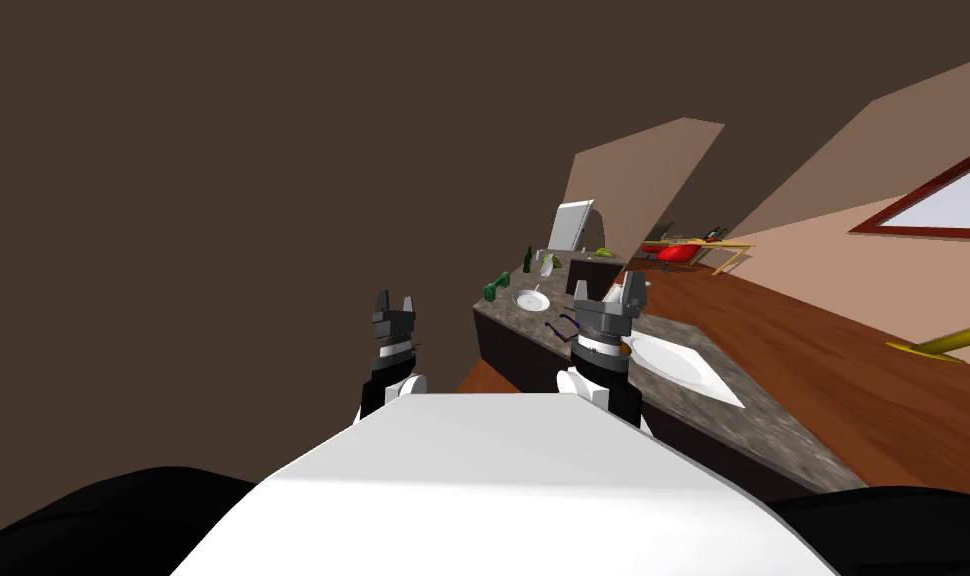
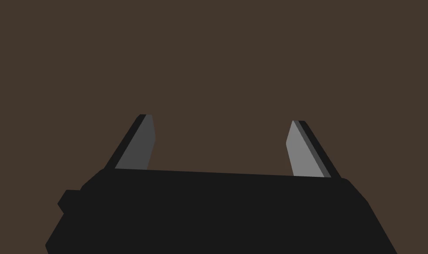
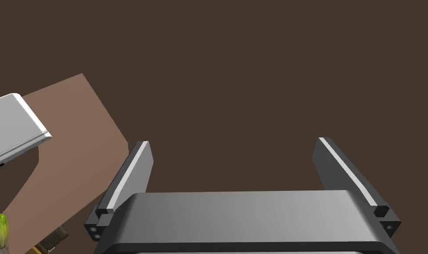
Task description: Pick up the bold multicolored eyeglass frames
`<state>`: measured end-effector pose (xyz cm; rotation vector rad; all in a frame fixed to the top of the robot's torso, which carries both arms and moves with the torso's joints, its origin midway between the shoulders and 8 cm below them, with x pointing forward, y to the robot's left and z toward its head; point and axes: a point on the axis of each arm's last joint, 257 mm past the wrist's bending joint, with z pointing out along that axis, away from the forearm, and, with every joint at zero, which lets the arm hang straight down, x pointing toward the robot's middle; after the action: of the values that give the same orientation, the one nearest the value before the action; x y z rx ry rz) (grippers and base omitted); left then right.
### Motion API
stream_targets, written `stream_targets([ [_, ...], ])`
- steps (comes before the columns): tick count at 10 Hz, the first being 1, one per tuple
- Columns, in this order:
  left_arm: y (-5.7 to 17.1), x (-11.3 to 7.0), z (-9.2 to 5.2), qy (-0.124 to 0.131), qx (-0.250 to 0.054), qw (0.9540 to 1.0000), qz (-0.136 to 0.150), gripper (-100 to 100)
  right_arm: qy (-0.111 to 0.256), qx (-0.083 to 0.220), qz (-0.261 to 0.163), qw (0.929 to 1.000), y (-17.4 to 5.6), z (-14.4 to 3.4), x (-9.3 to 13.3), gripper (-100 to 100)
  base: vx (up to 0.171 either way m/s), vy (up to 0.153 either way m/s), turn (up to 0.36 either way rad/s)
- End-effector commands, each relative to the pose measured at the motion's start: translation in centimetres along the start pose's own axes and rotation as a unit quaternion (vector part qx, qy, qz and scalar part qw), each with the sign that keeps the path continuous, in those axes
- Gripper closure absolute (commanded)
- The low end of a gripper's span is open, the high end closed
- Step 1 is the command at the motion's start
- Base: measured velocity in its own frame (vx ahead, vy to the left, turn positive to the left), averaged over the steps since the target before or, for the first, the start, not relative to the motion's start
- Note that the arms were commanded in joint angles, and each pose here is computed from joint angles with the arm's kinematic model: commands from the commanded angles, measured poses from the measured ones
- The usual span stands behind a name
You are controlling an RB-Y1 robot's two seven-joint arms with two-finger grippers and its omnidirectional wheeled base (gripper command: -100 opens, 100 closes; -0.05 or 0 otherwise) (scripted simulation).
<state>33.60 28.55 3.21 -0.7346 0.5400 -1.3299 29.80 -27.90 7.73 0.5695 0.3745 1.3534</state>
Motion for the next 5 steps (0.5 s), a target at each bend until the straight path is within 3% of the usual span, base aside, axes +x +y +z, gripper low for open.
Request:
stream_targets([
  [1,0.0,0.0,0.0,0.000,0.000,1.0000,0.000,0,0.023,0.002,-0.013,0.9997,0.0,0.0,0.6,-100,-0.027,-0.004,-0.025],
  [5,0.0,0.0,0.0,0.000,0.000,1.0000,0.000,0,0.094,0.009,-0.078,0.9925,-0.4,-0.3,2.1,-100,-0.106,-0.020,-0.044],
])
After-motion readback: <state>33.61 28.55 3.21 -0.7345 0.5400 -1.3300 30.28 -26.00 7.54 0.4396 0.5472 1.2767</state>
